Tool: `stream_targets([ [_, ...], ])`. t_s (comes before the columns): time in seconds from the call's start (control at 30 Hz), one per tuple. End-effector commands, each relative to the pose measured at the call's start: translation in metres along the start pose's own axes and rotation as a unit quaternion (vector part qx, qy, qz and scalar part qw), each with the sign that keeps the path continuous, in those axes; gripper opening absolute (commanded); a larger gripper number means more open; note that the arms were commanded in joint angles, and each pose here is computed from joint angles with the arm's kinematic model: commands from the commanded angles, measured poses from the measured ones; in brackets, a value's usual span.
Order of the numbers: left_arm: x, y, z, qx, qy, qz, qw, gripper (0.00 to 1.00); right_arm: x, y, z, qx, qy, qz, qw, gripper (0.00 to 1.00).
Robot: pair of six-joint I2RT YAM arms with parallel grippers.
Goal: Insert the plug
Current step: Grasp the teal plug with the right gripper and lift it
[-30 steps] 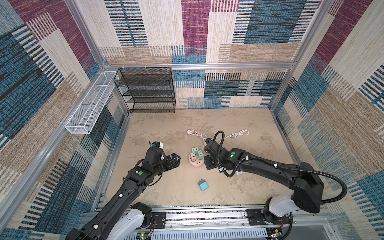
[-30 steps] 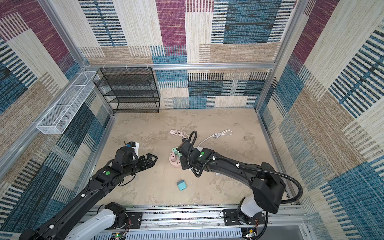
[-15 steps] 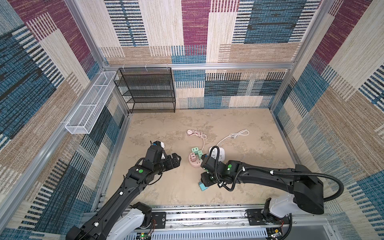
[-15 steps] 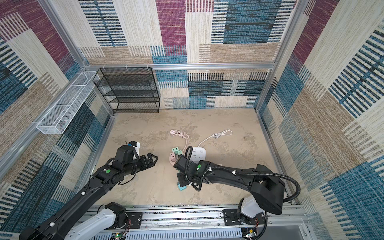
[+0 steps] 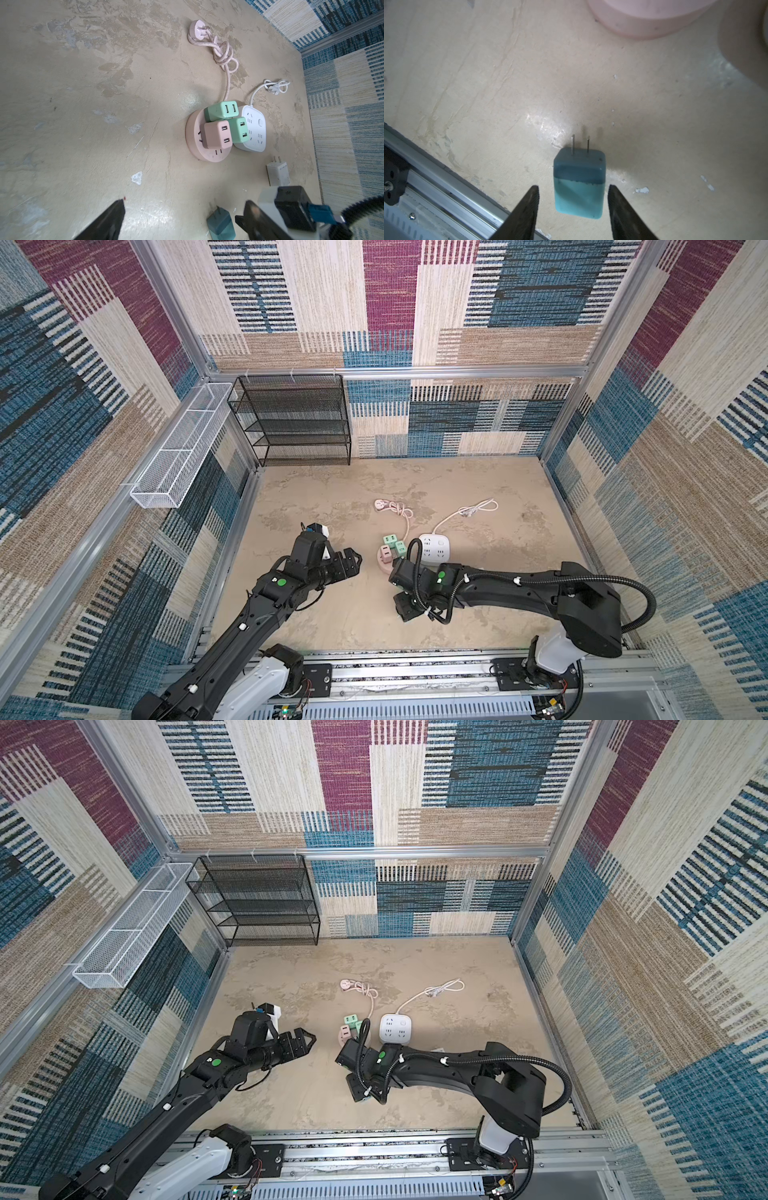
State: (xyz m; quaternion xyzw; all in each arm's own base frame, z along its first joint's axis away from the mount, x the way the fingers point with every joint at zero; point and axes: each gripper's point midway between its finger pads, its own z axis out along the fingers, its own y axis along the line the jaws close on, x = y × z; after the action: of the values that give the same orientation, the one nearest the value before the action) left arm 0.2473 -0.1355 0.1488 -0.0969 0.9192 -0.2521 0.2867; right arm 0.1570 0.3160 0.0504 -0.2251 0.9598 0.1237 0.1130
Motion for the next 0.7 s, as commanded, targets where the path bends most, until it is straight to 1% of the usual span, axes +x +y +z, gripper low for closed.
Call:
stream_targets([
  [0.0, 0.002, -0.002, 0.001, 0.007, 0.005, 0.006, 1.000, 0.94, 0.003, -0.002, 0.003, 0.013, 0.008, -0.002, 1.000, 0.55],
  [0.33, 0.005, -0.001, 0.003, 0.010, 0.008, 0.003, 1.000, 0.94, 0.009, -0.003, 0.013, 0.014, 0.018, -0.001, 1.000, 0.51],
  [0.6, 0.003, -0.003, 0.002, 0.012, 0.006, 0.001, 1.000, 0.94, 0.014, -0.006, 0.020, 0.017, 0.024, 0.001, 1.000, 0.50],
  [0.67, 0.004, -0.003, 0.003, 0.011, 0.008, 0.001, 1.000, 0.94, 0.014, -0.006, 0.021, 0.018, 0.025, 0.001, 1.000, 0.47],
])
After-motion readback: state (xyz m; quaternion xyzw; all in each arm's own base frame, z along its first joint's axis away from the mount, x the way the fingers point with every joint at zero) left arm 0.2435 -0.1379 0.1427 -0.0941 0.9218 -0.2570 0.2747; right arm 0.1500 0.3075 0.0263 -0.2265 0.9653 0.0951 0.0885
